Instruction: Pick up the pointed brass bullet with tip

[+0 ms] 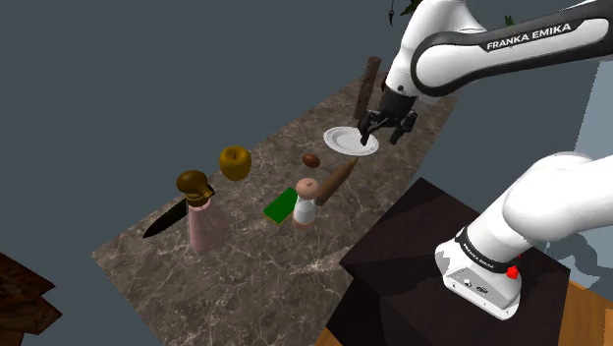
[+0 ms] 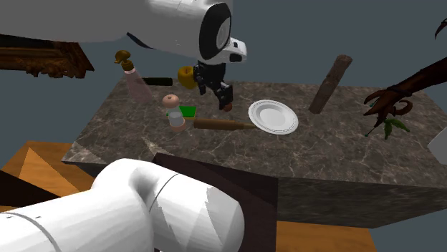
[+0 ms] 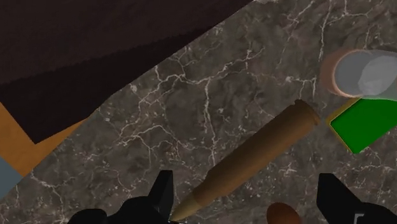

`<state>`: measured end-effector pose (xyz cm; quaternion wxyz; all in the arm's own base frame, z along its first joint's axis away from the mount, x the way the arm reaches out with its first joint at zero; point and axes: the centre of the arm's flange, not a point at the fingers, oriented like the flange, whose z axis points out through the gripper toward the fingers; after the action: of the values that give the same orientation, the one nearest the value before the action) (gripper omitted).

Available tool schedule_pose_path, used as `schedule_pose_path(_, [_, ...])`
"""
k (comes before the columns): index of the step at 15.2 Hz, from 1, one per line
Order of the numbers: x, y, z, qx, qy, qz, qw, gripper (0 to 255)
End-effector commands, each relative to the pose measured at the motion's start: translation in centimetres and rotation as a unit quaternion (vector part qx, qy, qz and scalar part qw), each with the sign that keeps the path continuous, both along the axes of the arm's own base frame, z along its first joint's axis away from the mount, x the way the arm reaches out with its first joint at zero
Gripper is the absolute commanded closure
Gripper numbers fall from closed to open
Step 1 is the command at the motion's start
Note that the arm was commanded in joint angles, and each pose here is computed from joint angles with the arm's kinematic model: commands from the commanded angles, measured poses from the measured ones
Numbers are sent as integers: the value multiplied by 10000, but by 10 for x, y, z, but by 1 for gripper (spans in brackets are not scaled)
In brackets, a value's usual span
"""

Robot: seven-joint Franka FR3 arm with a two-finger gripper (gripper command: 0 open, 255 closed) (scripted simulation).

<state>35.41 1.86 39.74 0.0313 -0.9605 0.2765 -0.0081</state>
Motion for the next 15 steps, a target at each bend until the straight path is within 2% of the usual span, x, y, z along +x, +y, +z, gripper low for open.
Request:
schedule_pose_path(1, [6,2,-23,18,-73,-446,9990,0])
schedule_pose_path(4, [19,5,-59,48,-146,-1069,9942,0])
schedule_pose_path(8, [38,7,-106,87,-243,-1892,9816,0])
schedule_pose_path(11, [53,7,-142,116,-314,-2501,9676,0])
schedule_pose_path(15, [74,3,-189,154,-407,-3298,9431,0])
